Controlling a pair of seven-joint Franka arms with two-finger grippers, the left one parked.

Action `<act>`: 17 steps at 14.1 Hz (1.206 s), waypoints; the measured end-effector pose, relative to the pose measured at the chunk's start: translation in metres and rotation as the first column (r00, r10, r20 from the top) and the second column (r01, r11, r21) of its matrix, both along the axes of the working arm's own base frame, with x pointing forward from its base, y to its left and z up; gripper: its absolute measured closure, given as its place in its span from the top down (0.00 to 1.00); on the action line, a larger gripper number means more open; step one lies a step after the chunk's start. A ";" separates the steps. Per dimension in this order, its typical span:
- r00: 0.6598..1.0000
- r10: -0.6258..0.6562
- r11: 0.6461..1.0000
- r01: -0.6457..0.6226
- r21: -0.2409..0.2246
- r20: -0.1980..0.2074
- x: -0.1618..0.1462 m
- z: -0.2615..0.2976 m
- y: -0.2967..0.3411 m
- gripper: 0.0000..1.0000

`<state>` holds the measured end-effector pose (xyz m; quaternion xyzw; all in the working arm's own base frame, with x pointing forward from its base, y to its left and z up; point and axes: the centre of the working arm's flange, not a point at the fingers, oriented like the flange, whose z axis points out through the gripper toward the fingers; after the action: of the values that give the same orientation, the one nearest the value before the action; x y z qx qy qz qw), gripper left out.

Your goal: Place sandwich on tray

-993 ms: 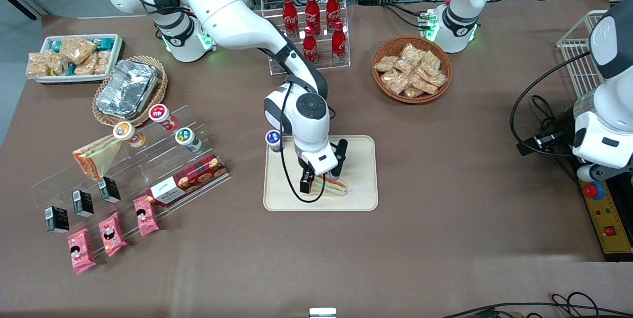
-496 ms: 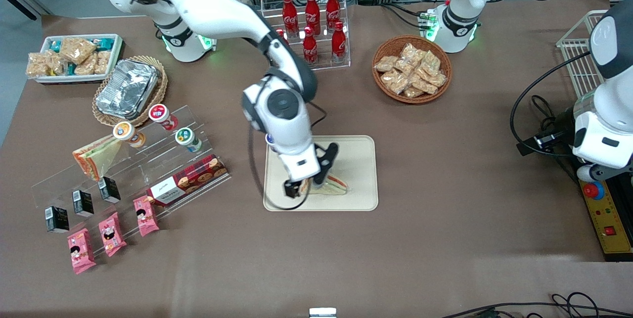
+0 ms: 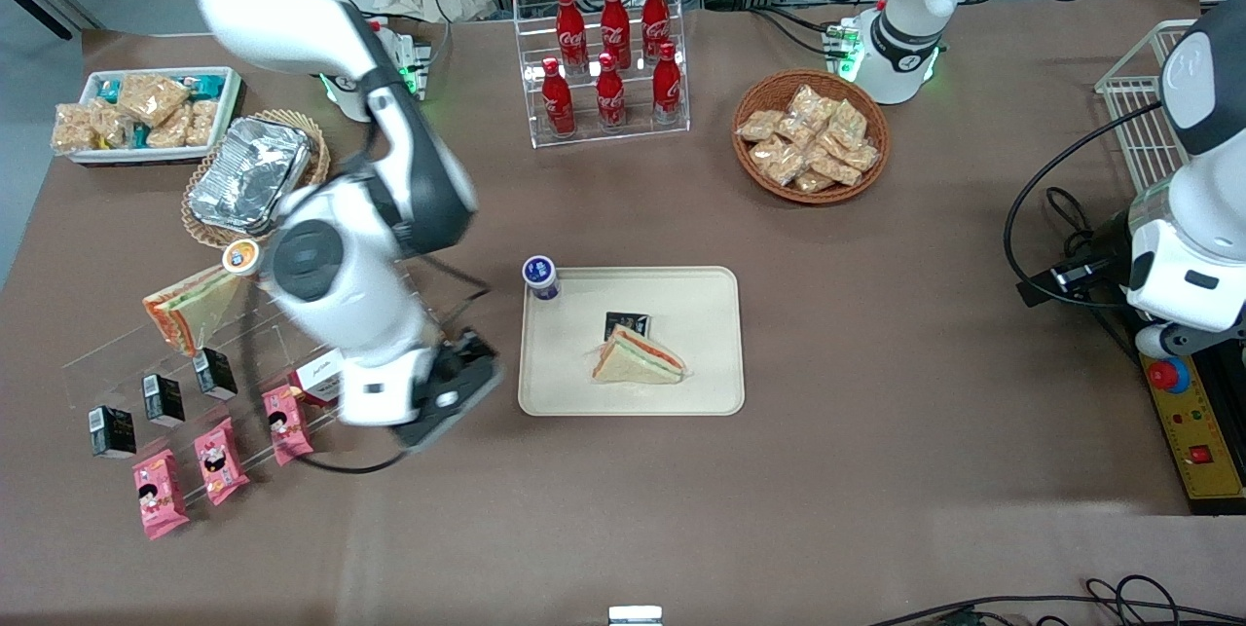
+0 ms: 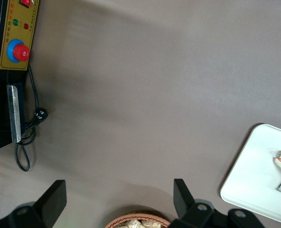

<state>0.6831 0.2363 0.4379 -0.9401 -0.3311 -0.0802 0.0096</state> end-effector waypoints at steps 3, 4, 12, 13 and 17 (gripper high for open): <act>0.994 -0.110 0.994 0.110 0.012 -0.006 0.009 0.035 -0.074 0.99; 0.991 -0.135 0.991 0.135 0.021 0.006 0.009 0.049 -0.092 0.99; 0.864 -0.492 0.861 0.501 0.087 -0.104 -0.019 0.110 -0.144 0.99; 0.820 -0.558 0.818 0.570 0.083 -0.131 -0.024 0.115 -0.146 0.99; 0.715 -0.683 0.714 0.697 0.071 -0.150 -0.030 0.128 -0.173 0.99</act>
<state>0.6535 0.0631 0.5664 -0.9962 0.0506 -0.0449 0.0555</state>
